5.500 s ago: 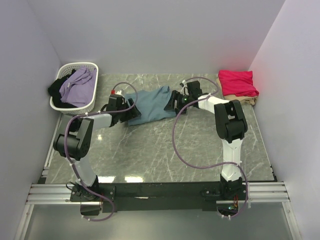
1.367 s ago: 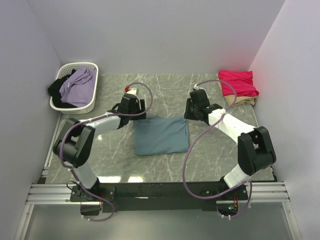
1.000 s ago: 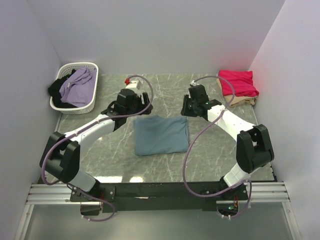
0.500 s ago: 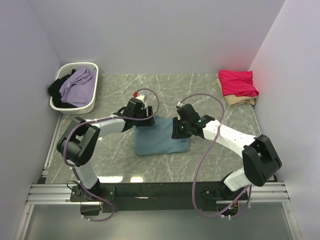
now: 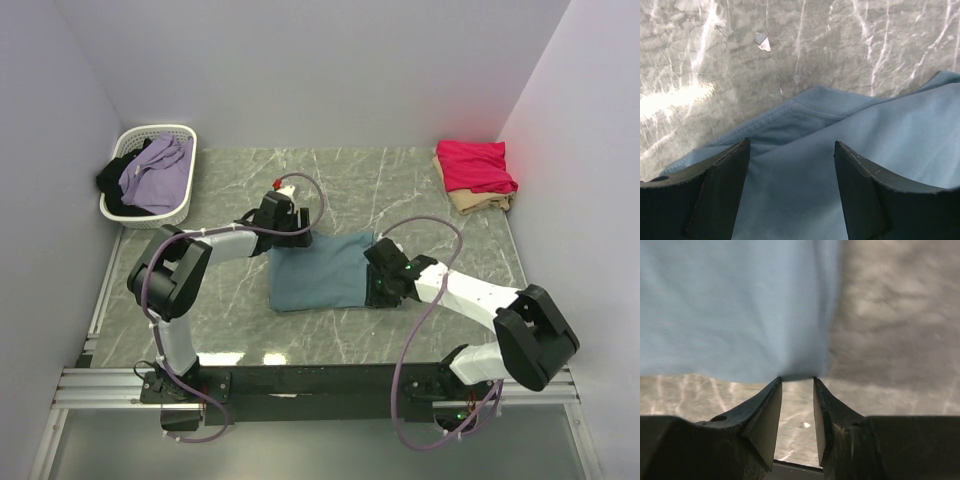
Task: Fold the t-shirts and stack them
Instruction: Fold the tshirt
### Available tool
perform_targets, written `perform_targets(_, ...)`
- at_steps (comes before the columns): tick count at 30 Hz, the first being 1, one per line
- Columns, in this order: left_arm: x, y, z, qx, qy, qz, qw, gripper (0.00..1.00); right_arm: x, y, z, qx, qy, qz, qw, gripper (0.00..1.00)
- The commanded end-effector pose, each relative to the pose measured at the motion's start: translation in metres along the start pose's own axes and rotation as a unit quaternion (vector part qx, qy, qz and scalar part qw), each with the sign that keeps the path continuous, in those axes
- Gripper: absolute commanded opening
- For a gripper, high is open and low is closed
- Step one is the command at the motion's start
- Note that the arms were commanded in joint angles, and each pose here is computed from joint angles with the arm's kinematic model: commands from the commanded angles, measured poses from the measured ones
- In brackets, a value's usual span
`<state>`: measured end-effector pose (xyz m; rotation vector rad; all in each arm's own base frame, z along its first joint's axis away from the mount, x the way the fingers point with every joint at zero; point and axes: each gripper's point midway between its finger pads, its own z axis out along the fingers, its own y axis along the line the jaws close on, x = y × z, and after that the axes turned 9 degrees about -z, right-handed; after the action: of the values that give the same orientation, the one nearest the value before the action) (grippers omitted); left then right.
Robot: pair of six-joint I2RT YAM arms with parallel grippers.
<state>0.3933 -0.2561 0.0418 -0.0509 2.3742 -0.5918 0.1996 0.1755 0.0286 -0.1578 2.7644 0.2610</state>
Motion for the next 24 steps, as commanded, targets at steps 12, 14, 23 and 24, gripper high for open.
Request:
perform_targets(12,-0.058,-0.011,-0.017,0.015,-0.073,0.016,0.997,0.73,-0.049,0.000,-0.065,0.009,-0.131,0.024,0.991,0.40)
perform_targets(14,-0.067,-0.019,-0.026,0.020,-0.081,0.016,0.996,0.73,-0.061,0.007,-0.073,0.000,-0.143,0.017,0.990,0.42)
perform_targets(23,-0.066,-0.039,-0.051,0.063,-0.070,0.002,0.996,0.74,-0.065,0.040,-0.030,-0.053,-0.101,-0.011,0.993,0.43)
perform_targets(24,-0.057,-0.034,-0.049,0.059,-0.061,-0.002,0.996,0.74,-0.063,0.042,-0.020,-0.054,-0.089,-0.012,0.994,0.43)
